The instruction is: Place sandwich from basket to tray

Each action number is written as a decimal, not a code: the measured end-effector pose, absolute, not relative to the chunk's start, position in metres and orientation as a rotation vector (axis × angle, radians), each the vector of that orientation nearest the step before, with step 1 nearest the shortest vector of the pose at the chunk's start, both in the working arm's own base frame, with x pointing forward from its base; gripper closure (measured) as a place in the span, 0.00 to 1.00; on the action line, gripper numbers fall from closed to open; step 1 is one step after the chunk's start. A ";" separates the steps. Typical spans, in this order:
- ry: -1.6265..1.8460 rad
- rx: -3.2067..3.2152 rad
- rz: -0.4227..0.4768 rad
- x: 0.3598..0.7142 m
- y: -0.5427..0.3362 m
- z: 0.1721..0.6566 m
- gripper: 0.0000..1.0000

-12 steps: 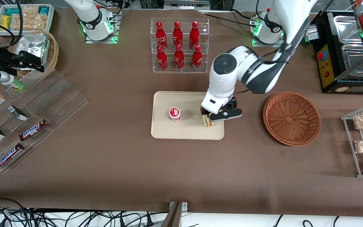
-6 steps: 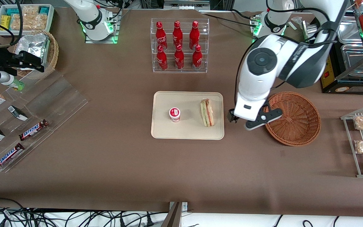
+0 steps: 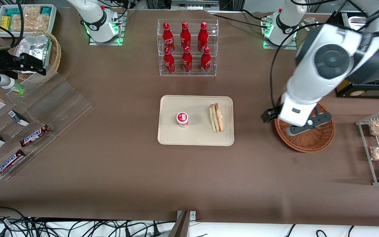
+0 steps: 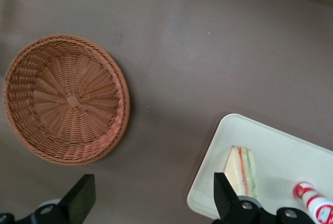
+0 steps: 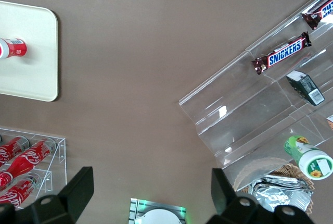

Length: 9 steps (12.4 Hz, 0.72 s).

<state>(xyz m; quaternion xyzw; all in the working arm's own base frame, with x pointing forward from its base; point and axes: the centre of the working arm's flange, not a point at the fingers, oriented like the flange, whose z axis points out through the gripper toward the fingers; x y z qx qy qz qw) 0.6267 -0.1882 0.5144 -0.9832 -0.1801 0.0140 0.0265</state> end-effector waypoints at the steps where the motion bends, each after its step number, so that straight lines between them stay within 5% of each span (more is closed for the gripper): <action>1: -0.523 -3.061 0.064 0.625 -0.169 0.527 0.00; 9: -0.206 -3.163 0.143 0.596 -0.031 0.586 0.00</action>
